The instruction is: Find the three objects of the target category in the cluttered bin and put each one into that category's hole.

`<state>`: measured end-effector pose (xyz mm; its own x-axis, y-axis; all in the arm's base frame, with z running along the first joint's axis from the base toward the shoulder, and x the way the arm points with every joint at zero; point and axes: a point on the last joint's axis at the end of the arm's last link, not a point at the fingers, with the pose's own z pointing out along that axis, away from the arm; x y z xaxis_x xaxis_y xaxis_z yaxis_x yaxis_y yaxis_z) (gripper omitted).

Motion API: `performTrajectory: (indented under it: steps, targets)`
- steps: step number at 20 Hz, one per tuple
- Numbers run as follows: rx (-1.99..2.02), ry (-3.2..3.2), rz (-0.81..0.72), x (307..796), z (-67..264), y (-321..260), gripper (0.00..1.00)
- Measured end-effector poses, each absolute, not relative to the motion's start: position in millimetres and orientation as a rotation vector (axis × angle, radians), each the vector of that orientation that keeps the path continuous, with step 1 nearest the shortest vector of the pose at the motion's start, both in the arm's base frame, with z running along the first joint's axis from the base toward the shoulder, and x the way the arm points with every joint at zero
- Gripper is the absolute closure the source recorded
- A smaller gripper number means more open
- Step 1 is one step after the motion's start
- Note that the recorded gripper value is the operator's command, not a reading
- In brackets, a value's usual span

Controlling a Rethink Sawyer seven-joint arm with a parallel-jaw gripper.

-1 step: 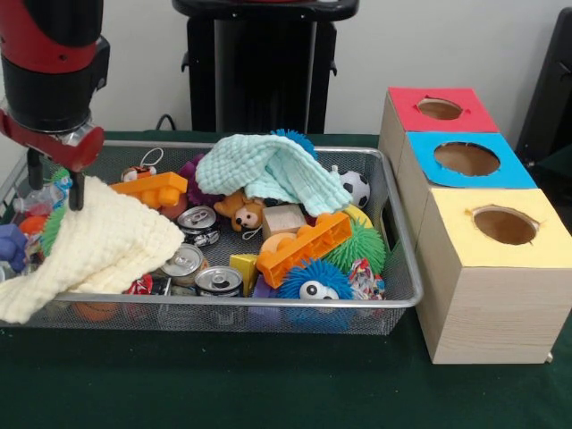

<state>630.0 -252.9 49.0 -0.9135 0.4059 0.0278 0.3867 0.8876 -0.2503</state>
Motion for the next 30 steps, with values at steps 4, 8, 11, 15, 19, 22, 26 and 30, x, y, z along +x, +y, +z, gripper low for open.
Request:
performTrajectory:
  steps: [4, 8, 11, 15, 19, 22, 26, 30]
  targets:
    - [-0.603, -2.993, 0.393, 629.8, 47.5, -255.4, 0.00]
    - [-0.586, -2.993, 0.411, 627.5, 46.4, -257.4, 0.00]
    - [-0.583, -2.991, 0.412, 626.6, 46.2, -257.2, 0.00]
    - [-0.578, -2.986, 0.407, 622.9, 45.7, -254.5, 0.00]
    - [-0.569, -2.977, 0.400, 617.0, 45.3, -250.5, 0.00]
    - [-0.565, -2.973, 0.398, 613.7, 46.9, -248.2, 0.00]
    - [-0.560, -2.966, 0.398, 608.5, 49.3, -246.1, 0.00]
    - [-0.554, -2.958, 0.395, 602.9, 50.0, -243.5, 0.00]
